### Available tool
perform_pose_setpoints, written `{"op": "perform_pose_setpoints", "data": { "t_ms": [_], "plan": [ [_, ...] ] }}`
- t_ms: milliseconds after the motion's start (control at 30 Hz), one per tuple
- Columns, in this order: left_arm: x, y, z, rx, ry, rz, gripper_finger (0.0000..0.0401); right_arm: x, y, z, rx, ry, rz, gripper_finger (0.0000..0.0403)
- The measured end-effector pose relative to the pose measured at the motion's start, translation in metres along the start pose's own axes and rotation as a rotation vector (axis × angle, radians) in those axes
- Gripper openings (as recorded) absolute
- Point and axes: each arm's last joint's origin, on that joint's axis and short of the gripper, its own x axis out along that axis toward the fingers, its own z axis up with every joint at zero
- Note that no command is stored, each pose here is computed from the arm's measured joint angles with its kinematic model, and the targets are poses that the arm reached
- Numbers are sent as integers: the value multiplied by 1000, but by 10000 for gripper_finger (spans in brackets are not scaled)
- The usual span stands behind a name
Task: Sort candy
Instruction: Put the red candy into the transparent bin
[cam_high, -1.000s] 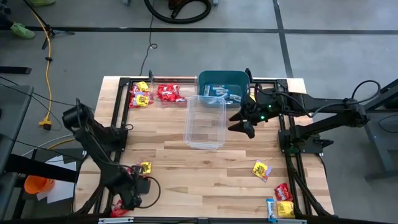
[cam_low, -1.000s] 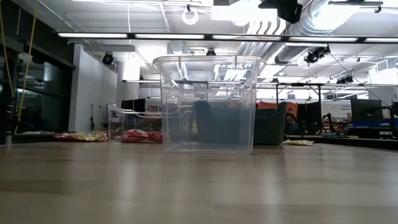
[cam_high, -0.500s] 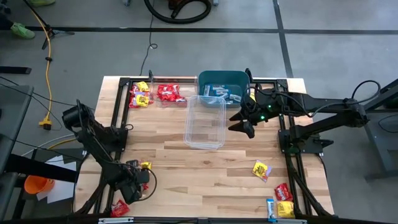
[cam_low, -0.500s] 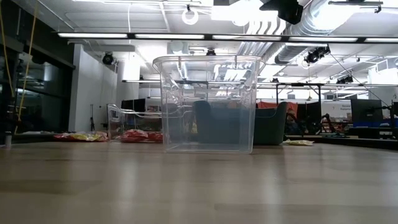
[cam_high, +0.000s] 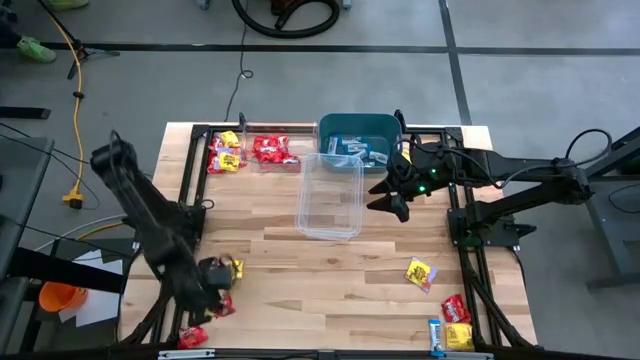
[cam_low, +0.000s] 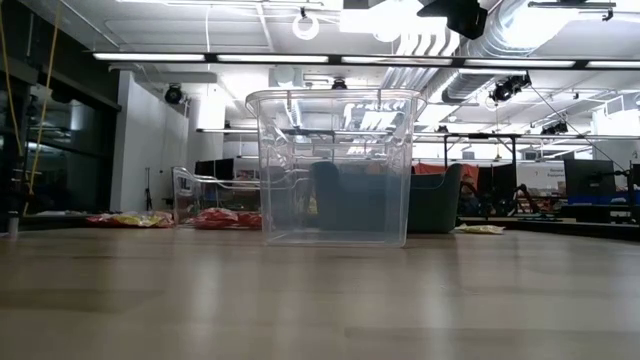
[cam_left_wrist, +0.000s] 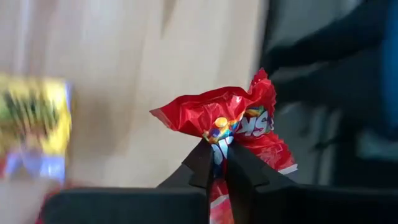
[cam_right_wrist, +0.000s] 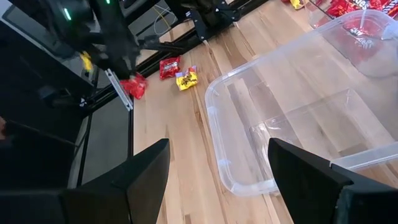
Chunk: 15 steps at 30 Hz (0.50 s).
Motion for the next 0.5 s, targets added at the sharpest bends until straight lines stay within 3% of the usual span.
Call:
{"op": "perform_pose_setpoints", "data": {
  "t_ms": [133, 300, 367, 500],
  "plan": [
    [-55, 7, 30, -18, -345, -66, 5, 1, 0, 2, -2, -18, 5, 268],
    [-104, 30, 72, 24, -876, 140, 3, 5, 6, 12, -21, -113, 59, 268],
    [-117, 39, 89, 77, -991, 217, 2, 8, 11, 19, -38, -180, 104, 268],
    [-131, 58, 119, 210, -1068, 265, 1, 16, 19, 31, -148, -310, 172, 268]
  ]
}}
